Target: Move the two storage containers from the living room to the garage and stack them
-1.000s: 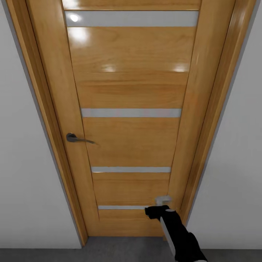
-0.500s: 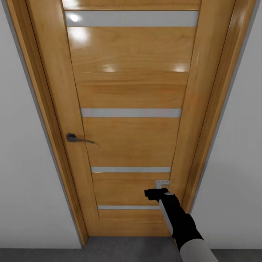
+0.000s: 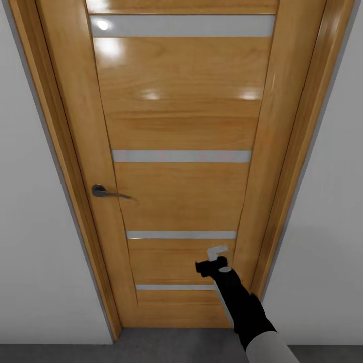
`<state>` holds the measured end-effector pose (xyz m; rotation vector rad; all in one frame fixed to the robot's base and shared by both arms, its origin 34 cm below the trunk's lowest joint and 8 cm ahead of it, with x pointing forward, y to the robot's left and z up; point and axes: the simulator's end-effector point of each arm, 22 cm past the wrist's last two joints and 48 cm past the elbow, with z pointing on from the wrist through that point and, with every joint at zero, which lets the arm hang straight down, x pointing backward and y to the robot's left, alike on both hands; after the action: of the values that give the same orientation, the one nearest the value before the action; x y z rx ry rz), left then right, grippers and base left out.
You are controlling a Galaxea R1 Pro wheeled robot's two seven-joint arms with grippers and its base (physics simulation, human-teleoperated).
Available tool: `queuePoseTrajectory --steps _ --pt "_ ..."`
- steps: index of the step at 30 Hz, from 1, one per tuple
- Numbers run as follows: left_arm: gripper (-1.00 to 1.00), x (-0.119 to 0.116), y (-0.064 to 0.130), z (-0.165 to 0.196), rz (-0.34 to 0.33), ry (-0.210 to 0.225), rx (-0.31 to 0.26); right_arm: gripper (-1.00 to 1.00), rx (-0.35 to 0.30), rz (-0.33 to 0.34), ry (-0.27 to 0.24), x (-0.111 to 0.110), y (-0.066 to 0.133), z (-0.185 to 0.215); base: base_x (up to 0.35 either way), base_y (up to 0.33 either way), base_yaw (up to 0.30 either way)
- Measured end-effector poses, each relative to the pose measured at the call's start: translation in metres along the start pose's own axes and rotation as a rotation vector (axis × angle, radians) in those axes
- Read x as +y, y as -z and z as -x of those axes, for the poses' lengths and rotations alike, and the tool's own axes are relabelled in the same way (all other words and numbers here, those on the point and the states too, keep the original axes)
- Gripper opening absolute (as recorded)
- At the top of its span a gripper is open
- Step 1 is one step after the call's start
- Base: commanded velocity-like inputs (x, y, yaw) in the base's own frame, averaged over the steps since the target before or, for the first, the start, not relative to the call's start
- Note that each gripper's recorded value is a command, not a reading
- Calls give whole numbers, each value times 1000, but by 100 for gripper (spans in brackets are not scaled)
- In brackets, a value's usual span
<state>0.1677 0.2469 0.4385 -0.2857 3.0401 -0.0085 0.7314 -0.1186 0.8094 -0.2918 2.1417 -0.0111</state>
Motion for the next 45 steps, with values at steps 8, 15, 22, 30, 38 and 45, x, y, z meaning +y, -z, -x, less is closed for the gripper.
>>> queuePoseTrajectory --steps 8,15,22,30,38,45 --pt "100 -1 0 0 -1 1 0 100 -229 72 139 52 10 51 0 0 0" --pt "100 -2 0 0 -2 1 0 100 -323 115 231 80 16 89 30 0 0" --pt "100 -1 0 -1 -2 -3 2 100 -327 112 279 80 7 104 257 0 0" --pt "100 -1 0 -1 -3 -4 1 100 -334 118 283 81 6 105 316 0 0" --pt "100 -2 0 -1 -4 -4 1 100 -329 115 291 81 5 102 322 0 0" --pt "100 -1 0 0 -3 -5 1 100 -293 107 311 75 -8 93 322 0 0"
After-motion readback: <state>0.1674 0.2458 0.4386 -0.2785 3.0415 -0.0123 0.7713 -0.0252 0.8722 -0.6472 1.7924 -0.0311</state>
